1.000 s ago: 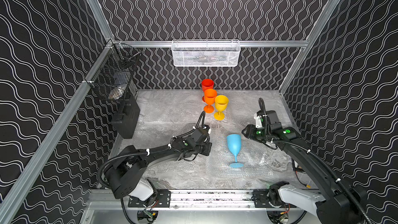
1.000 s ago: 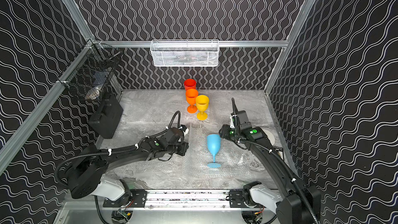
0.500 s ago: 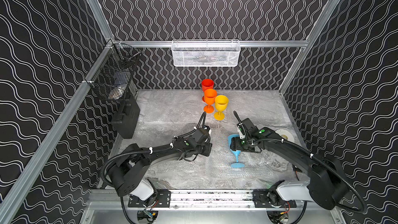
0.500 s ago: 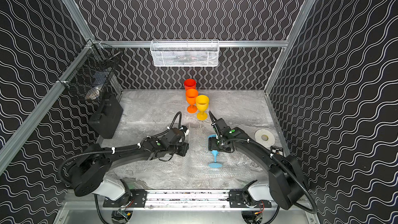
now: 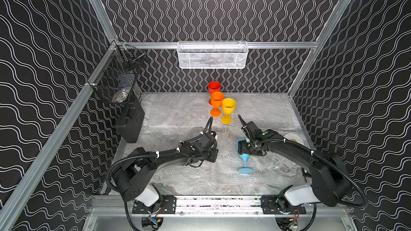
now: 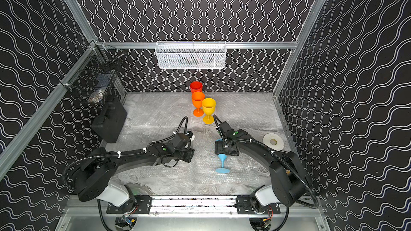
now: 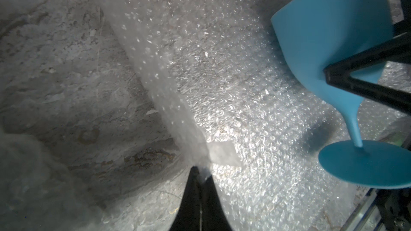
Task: Unpack wine glasses from bubble wrap
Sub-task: Unwrap the wine glass from the bubble wrap.
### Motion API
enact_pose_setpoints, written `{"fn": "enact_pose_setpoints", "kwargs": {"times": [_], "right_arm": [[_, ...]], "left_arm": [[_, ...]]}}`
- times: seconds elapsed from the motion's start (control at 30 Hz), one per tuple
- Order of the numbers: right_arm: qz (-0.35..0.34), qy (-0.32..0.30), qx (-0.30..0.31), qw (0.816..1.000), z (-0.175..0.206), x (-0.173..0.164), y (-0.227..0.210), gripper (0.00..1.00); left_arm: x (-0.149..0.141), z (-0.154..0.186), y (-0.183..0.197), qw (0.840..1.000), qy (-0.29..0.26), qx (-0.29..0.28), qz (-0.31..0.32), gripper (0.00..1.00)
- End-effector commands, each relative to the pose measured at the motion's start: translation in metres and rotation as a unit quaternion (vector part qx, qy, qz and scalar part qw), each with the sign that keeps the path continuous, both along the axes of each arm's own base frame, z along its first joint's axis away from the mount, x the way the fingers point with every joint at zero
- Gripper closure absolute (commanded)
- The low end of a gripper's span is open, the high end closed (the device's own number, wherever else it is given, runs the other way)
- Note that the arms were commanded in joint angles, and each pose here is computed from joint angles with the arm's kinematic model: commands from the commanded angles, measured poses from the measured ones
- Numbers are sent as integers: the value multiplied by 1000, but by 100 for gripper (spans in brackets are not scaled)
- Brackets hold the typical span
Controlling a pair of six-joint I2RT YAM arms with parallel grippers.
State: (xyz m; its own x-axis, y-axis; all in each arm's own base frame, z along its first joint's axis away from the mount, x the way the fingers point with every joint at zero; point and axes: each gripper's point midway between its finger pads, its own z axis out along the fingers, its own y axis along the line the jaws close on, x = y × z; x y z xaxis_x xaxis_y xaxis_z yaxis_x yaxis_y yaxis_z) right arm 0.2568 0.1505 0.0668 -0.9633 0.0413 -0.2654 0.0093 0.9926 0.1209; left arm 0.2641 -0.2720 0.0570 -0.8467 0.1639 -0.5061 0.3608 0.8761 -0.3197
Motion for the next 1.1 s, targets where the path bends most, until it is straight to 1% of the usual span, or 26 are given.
{"fn": "enact_pose_setpoints", "kwargs": {"times": [0.0,0.1,0.23,0.43,0.53,0.63,0.77,0.9,1.0,1.07], "right_arm": [[-29,-26,8,999,11,8,-15,18],[-73,-36,42,996,17,17,-40,18],[-126,-58,42,989,22,25,-75,17],[-191,-55,79,977,19,32,-113,16],[-227,-61,121,964,22,39,-127,16],[-238,-74,156,956,32,48,-131,16],[-234,-91,162,954,48,56,-133,16],[-252,-90,141,953,48,54,-147,16],[-297,-88,114,944,43,47,-173,18],[-334,-91,114,931,38,39,-193,20]], "left_arm": [[1,-6,7,1000,-2,19,5,95],[1,-12,7,1000,1,26,4,91],[1,-21,5,1000,8,28,3,91],[1,-22,3,1000,10,25,-2,91],[3,-20,3,1000,2,26,-2,91],[4,-20,0,1000,2,25,-7,91],[6,-17,-3,1000,-2,17,-11,91],[8,-15,-5,1000,-8,17,-14,92],[8,-12,-6,1000,-11,13,-16,91],[7,-11,-8,1000,-10,8,-20,92]]}}
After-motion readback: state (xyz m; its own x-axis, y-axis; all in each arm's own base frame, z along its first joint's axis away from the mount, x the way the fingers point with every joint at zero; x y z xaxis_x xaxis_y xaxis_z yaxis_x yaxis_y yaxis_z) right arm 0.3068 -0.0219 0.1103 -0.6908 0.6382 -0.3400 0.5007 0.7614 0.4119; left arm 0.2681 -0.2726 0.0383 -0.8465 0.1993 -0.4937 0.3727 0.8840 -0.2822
